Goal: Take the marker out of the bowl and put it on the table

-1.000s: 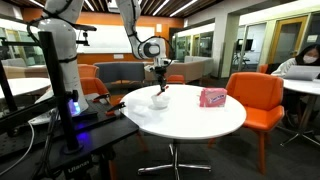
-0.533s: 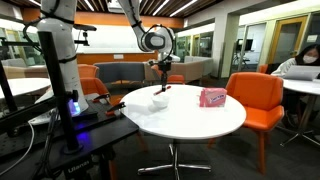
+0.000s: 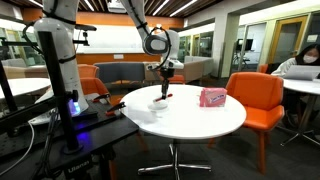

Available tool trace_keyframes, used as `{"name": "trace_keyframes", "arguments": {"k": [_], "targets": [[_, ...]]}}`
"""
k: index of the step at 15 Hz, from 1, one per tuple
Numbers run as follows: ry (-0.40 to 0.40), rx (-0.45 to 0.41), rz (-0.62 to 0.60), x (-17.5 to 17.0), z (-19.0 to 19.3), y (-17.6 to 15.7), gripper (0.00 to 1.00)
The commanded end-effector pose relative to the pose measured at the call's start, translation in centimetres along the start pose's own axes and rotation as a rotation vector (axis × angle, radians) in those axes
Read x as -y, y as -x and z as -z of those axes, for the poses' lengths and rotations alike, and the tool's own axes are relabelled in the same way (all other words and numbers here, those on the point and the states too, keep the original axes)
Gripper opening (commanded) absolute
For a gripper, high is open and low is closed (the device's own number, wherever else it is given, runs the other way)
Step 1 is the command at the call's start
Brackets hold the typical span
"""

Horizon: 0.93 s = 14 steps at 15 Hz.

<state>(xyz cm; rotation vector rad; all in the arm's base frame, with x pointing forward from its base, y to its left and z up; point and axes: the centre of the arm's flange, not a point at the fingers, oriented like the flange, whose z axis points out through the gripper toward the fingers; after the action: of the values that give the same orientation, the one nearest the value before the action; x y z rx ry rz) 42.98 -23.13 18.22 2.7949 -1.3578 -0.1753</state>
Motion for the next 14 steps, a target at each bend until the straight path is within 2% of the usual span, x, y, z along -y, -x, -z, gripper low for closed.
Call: {"name": "trace_keyframes", "arguments": {"k": [1, 4, 7, 9, 13, 14], "targets": [[-0.045, 0.035, -0.033, -0.1, -2.2, -0.7, 0.05], [-0.026, 0.055, -0.063, -0.8, -4.2, -2.0, 0.05], [-0.021, 0.012, -0.064, -1.2, -5.8, -3.4, 0.05], [-0.029, -0.022, -0.058, -0.9, -6.7, -4.3, 0.05], [-0.040, -0.010, -0.044, 0.4, -8.7, -5.5, 0.05], [-0.049, -0.007, -0.036, 0.6, -8.9, -5.8, 0.44]]}}
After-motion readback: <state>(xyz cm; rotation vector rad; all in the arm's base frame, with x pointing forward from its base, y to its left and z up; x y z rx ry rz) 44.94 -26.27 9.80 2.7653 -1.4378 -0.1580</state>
